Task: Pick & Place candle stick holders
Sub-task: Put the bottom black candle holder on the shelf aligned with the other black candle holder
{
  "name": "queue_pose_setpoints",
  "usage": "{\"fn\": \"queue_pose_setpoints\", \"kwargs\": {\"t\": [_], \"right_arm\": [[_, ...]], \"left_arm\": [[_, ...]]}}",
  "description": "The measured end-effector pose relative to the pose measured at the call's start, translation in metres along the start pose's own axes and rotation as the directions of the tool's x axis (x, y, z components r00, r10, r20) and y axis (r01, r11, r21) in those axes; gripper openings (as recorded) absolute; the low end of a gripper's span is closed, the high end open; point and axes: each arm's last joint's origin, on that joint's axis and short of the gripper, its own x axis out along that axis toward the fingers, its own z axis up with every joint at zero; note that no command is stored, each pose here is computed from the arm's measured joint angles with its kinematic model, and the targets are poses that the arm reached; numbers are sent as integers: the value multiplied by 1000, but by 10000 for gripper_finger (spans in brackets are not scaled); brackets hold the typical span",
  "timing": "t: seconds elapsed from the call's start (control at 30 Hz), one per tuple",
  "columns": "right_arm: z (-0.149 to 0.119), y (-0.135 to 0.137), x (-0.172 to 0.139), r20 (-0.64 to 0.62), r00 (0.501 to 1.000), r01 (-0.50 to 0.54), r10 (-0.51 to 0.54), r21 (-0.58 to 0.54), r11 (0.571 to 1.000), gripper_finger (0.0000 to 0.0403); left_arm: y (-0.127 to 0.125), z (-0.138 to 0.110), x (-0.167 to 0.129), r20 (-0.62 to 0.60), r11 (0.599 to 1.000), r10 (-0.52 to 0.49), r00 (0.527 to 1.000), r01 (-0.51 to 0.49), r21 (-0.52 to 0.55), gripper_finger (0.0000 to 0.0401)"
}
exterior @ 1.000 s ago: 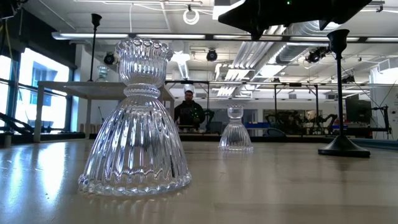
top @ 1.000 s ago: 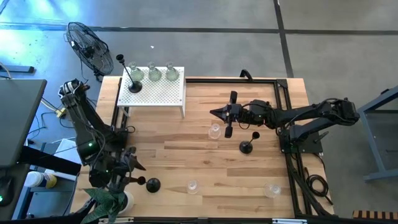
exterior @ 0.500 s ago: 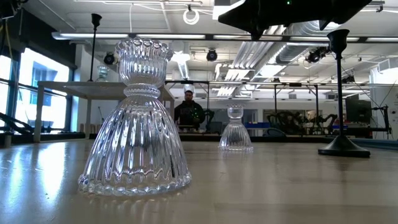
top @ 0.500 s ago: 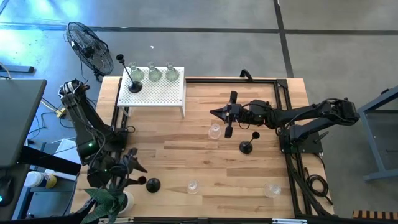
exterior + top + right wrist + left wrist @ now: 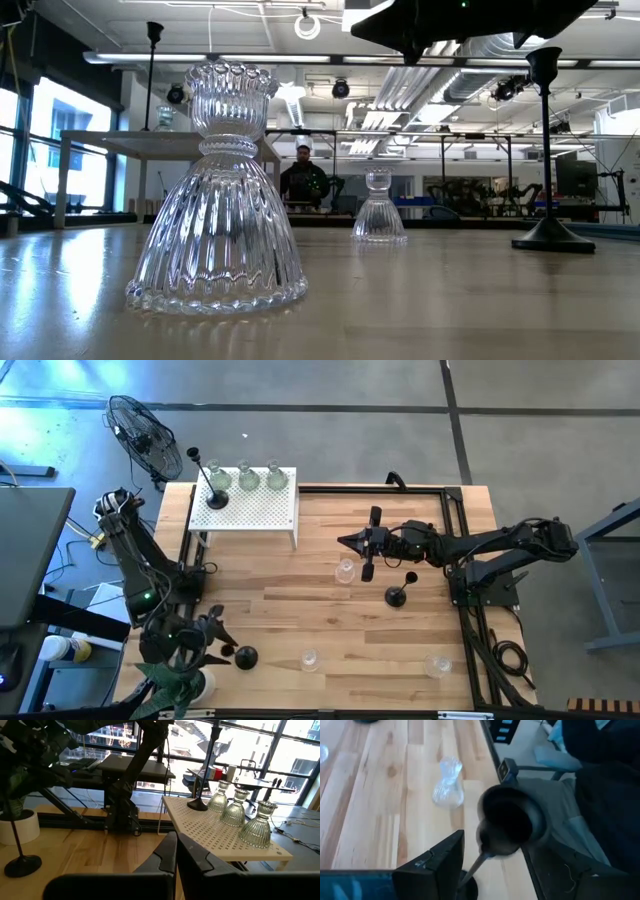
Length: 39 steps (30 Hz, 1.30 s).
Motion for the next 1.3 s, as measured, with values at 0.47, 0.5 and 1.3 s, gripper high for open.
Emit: {"fn": "queue_pose_setpoints", "kwargs": {"t": [0.47, 0.5, 1.3], "right_arm": [[0, 0, 0, 0, 1000, 0, 0, 0, 1000, 1], [0, 0, 0, 1, 1000, 1, -1, 0, 1000, 1], [1, 0, 0, 9, 1000, 1, -1, 1, 1000, 2]], "left_arm": [[1, 2, 0, 46, 996, 44, 998, -48, 70, 188], [0, 2, 0, 53, 996, 39, 998, -43, 77, 177], [41, 39, -44, 352, 963, 245, 903, -270, 24, 96]]}}
